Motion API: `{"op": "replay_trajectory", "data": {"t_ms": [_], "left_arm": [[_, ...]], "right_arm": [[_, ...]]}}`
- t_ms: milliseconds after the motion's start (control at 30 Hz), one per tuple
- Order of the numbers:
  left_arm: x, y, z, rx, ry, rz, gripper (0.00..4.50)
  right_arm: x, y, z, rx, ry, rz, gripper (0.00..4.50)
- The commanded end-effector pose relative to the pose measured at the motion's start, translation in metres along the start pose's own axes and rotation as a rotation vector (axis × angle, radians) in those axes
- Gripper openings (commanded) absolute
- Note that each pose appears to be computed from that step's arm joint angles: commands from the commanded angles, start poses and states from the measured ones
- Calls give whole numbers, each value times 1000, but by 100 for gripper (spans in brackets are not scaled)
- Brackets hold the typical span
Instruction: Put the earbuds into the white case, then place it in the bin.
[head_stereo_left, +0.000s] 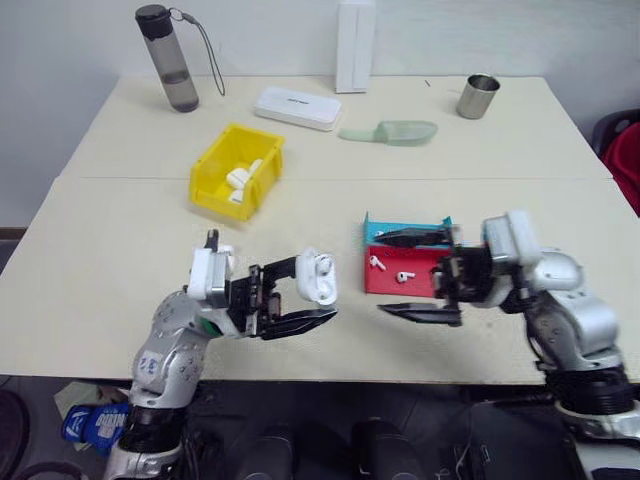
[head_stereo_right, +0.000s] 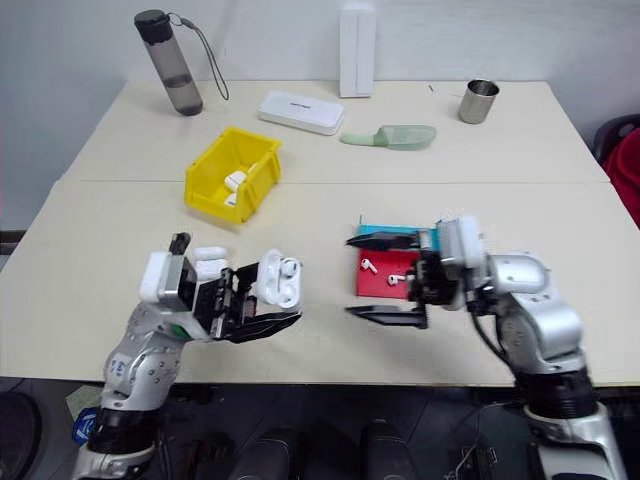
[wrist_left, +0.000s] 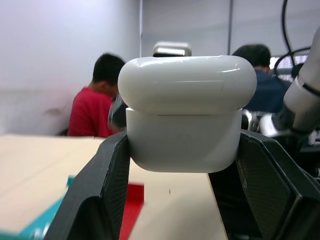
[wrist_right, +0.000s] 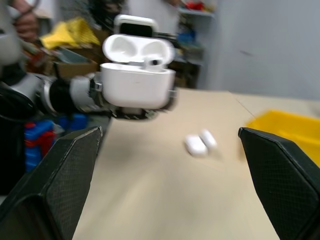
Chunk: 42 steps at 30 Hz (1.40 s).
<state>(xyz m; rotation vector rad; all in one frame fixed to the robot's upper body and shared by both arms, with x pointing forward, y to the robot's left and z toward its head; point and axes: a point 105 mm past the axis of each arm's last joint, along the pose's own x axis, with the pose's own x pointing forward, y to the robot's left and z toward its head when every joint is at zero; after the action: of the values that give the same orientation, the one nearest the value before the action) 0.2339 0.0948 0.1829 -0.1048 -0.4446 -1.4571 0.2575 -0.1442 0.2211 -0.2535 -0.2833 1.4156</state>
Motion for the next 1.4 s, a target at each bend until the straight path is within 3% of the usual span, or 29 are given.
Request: {"op": "replay_trajectory", "data": {"t_ms": [33,200,333,433,500,667,867,1133,1400], "left_arm": [[-10,-5,12,55,-2,20,276],[-23,-11,11,60,19,64,276],[-29,-15,9,58,30,65,276],[-29,-16,9,61,30,61,276],[-28,-16,9,66,25,58,276],[-23,-11,8,69,15,47,276],[-16,-11,3,63,2,25,276],[-11,-15,-2,54,-11,17,276],[-8,-18,-2,58,-14,30,276]], "right_arm": [[-55,-5,-7,-47,130,-148,446],[-162,-3,-61,22,386,-486,446],[-201,8,-84,96,566,-560,446],[-185,-10,-72,76,546,-514,446],[-163,-41,-55,63,556,-522,446],[-98,-84,-24,118,595,-406,446],[-42,-123,-25,110,796,-331,446],[-22,-148,-55,-5,1020,-235,446],[-23,-154,-75,-60,1126,-176,446]]}}
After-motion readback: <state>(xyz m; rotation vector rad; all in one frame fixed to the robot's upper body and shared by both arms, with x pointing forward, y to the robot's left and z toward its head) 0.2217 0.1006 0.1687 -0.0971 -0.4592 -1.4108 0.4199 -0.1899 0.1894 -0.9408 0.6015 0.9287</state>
